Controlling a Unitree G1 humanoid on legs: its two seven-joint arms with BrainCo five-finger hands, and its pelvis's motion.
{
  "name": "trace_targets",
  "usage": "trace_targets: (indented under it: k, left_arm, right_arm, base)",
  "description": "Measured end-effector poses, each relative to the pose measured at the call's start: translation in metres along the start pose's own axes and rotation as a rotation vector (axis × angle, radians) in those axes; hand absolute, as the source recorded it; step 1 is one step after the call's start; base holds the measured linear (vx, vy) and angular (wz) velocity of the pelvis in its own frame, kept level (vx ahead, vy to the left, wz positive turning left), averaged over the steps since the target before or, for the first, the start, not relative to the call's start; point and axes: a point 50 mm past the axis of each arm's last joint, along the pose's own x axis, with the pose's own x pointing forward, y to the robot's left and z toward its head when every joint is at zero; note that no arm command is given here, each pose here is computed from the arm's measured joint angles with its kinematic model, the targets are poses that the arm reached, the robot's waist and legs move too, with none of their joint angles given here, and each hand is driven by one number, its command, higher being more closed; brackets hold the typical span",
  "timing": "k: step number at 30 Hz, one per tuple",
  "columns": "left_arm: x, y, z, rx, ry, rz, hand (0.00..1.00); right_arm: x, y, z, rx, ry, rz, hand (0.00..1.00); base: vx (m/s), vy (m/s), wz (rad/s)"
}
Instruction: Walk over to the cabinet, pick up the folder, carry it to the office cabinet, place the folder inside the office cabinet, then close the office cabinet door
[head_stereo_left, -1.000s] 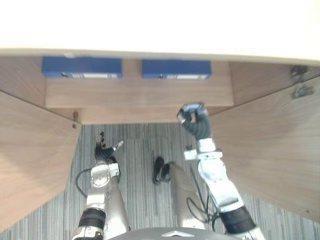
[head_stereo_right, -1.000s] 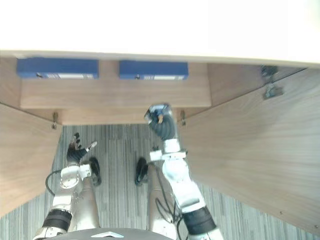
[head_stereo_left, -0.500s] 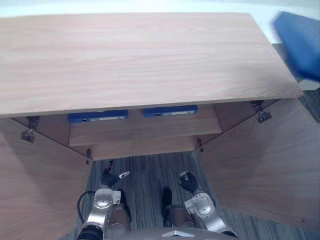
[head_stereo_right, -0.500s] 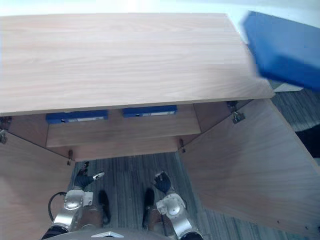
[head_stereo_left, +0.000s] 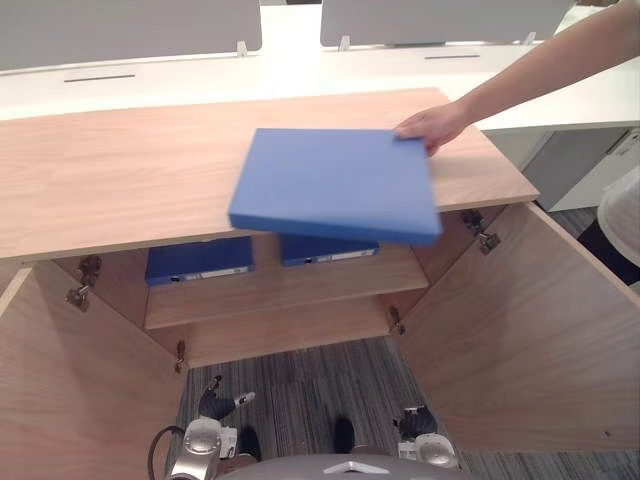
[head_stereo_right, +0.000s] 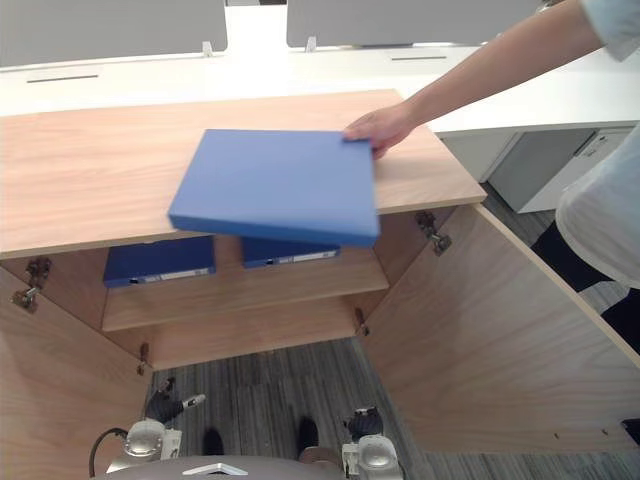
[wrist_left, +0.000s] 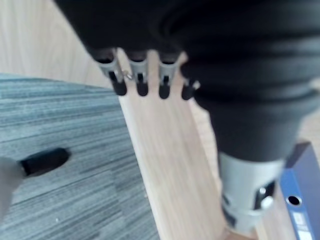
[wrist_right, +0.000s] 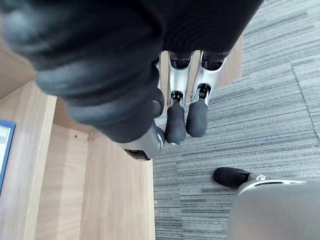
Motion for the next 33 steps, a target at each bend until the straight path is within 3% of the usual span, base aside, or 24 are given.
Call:
trace_targets:
  k: [15,22,33]
  left_arm:
    - [-0.004,-0.001,-0.02,0.004,0.084,-0.001,0.0]
    - [-0.003,-0.007,-0.012,0.075,0.043,-0.022,0.0]
    - [-0.014,0.002,0.089,-0.045,-0.412,0.053,0.0]
  right_arm:
    - [0.001,-0.005,-0.018,0.136,0.14,-0.057,0.0]
    - [0.0,-0.004,-0.02,0.135,0.15,-0.055,0.0]
    - [-0.003,-0.006,-0.029,0.088,0.163,-0.052,0.0]
  base:
    - [0.02,0.007,-0.01]
    - [0.0,0.0,0.0]
    - [-0.01,-0.009,0.07]
